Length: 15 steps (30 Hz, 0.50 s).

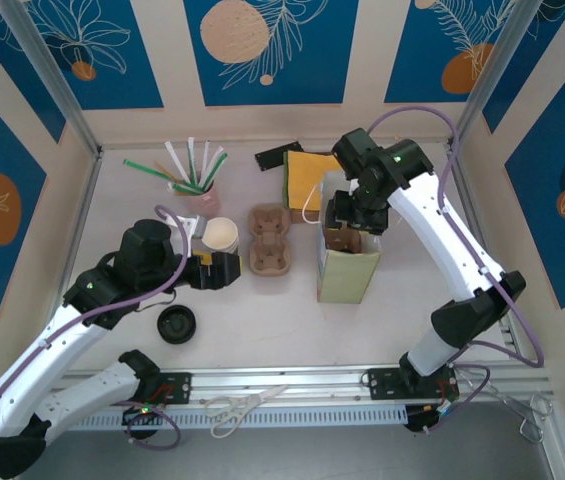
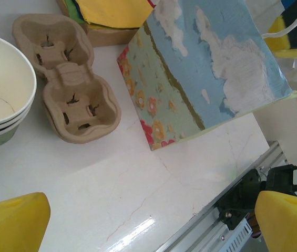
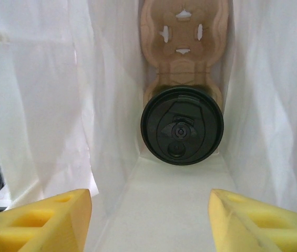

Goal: Pack the takeout coffee

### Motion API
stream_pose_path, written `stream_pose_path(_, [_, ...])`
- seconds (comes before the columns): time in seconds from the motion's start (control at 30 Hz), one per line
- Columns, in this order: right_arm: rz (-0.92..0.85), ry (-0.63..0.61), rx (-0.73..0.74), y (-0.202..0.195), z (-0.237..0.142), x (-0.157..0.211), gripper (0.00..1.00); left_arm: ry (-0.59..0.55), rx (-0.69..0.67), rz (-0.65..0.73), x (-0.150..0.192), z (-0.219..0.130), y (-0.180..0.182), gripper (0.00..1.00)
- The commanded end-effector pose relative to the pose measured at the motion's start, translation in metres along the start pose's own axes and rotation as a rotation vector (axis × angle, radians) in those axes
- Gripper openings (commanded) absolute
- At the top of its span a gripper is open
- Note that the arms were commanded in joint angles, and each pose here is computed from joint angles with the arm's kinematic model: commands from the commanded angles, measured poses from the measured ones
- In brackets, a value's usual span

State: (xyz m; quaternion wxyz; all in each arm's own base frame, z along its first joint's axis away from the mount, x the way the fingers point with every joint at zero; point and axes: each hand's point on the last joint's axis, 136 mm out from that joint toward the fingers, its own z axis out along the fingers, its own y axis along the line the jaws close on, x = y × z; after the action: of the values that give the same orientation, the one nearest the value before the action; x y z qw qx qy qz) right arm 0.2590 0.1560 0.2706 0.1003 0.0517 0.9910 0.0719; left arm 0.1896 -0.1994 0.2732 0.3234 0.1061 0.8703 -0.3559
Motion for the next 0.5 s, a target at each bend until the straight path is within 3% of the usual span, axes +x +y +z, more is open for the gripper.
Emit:
stream_pose_path(0.0, [0.021,-0.045,-0.008,-0.006,-0.022,0.006,0.61,-0.004,0.023,0.0,-0.003,-0.002,-0.007,1.0])
stream_pose_path(0.47, [0.024,-0.24,-0.169,-0.006,-0.069,0.005,0.73,-0.004,-0.005,0.013,-0.013,-0.001,-0.008,1.0])
